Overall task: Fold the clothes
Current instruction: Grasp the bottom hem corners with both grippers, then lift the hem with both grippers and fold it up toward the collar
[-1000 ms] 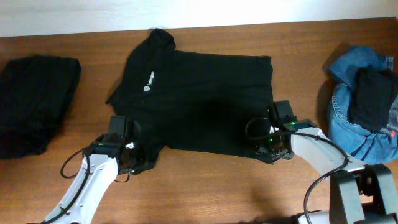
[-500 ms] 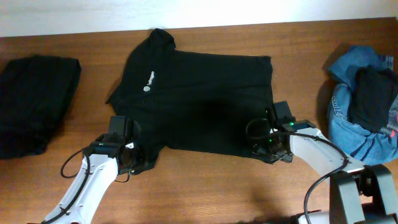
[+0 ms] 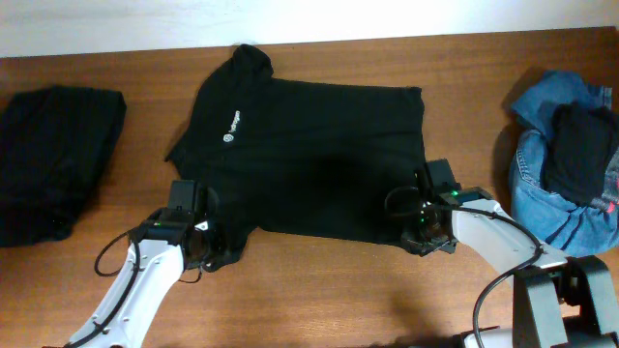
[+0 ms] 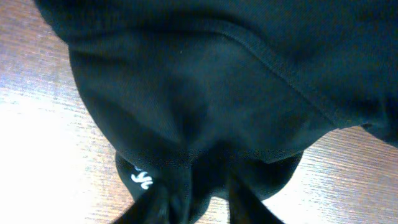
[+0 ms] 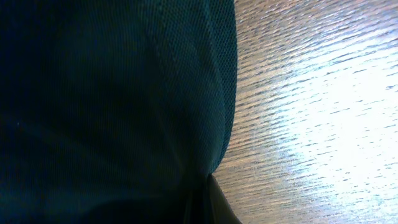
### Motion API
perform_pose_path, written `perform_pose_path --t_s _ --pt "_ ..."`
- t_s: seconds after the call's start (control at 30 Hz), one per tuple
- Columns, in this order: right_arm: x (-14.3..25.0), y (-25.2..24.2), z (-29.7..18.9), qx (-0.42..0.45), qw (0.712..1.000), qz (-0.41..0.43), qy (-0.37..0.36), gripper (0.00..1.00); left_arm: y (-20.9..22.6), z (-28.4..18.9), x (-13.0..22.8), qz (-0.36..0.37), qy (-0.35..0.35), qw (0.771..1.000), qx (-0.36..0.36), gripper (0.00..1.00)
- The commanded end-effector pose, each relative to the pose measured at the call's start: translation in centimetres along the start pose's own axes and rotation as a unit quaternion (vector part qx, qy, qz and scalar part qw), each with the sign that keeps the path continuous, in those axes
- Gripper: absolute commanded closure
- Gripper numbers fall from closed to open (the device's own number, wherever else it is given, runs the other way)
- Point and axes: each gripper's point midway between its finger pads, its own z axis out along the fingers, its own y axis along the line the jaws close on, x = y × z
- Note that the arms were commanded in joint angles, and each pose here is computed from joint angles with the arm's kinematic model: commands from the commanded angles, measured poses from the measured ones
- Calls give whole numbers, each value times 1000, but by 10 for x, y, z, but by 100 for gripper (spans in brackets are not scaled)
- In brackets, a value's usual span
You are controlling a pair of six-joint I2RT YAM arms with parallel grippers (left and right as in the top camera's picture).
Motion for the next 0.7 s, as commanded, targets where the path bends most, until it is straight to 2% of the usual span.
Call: perform_pose_path --t_s 0.0,0.1,0.13,0.67 --pt "42 -16 26 22 997 6 77 96 -2 0 -1 0 -3 1000 7 83" --pt "42 -16 26 22 997 6 77 96 -3 -1 -4 0 -7 1000 9 98" --pt "42 -16 26 22 997 6 77 96 -3 -2 -5 0 -8 1000 9 100" --pt "39 -15 22 23 997 6 76 96 -25 -33 -41 2 -45 998 44 100"
